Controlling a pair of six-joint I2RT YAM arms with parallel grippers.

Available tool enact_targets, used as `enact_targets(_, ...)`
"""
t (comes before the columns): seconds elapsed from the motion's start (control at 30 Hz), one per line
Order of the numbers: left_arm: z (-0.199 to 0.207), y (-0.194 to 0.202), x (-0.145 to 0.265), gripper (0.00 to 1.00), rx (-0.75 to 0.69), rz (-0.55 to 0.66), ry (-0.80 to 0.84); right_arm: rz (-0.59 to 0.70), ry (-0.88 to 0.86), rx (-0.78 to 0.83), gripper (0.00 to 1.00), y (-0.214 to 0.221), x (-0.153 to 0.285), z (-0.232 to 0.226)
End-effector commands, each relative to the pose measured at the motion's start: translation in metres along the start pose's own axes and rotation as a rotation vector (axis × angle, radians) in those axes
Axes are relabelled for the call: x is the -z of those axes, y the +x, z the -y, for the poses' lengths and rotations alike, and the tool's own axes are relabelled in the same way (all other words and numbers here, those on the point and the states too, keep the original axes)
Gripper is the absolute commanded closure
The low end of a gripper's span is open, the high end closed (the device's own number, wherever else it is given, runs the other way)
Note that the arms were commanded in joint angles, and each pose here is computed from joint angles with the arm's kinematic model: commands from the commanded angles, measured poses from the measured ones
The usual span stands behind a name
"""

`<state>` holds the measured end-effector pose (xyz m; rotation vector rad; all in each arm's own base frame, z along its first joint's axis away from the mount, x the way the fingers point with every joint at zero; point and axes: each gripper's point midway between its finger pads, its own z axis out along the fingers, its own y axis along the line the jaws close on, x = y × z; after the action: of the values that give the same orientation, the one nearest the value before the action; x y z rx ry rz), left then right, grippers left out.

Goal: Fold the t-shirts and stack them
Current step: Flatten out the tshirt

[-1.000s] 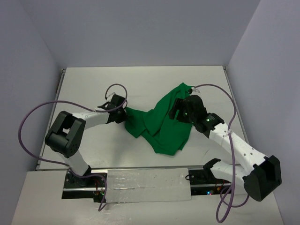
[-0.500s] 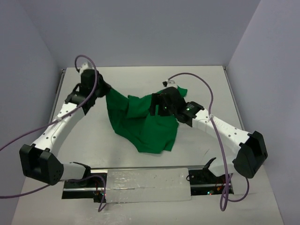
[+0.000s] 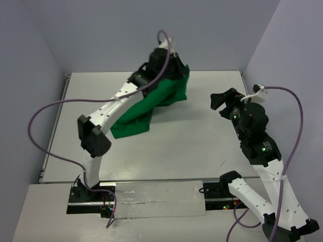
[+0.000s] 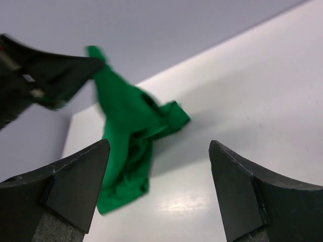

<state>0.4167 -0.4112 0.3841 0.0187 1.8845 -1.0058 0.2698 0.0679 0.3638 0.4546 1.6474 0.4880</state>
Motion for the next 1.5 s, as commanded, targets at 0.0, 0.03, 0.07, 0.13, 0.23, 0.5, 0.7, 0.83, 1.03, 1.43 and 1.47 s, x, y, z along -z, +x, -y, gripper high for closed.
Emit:
enact_targets(0.0,0.010,0.071,-0.025,0.90,-0.001,-0.158,-0.001,-0.150,0.152,0.078,0.13,0.052,-0.011,0.045)
enact_targets(0.03,0.009,0.070,-0.022,0.90,0.002,-0.152,-0.003,-0.160,0.160,0.082,0.13,0.057,-0.012,0.049)
enact_targets(0.07,0.009,0.051,-0.011,0.90,0.004,-0.101,-0.015,-0.180,0.166,0.091,0.13,0.066,-0.014,0.053)
enact_targets(0.13,0.000,0.026,0.001,0.90,-0.003,-0.058,-0.038,-0.217,0.145,0.106,0.13,0.077,-0.021,0.052)
enact_targets(0.23,-0.005,-0.008,0.017,0.90,-0.019,0.006,-0.065,-0.281,0.098,0.117,0.13,0.092,-0.028,0.044)
enact_targets(0.5,-0.026,-0.102,0.095,0.90,-0.033,0.241,-0.162,-0.241,0.101,0.141,0.12,0.078,-0.025,0.043)
enact_targets(0.7,0.005,-0.112,0.101,0.90,-0.012,0.256,-0.020,-0.161,0.139,0.116,0.12,0.059,-0.015,0.048)
enact_targets(0.83,0.052,-0.073,0.042,0.90,0.006,0.148,0.132,-0.132,0.165,0.087,0.12,0.057,-0.011,0.055)
enact_targets(1.03,0.071,-0.001,-0.044,0.88,0.097,-0.044,0.315,-0.147,0.165,0.062,0.12,0.073,-0.004,0.065)
enact_targets(1.43,-0.073,-0.040,0.060,0.11,0.005,0.012,-0.149,-0.437,-0.023,0.107,0.12,0.187,-0.007,0.009)
enact_targets(1.47,-0.101,-0.036,0.078,0.13,0.035,0.019,-0.222,-0.481,-0.059,0.137,0.12,0.204,-0.005,-0.010)
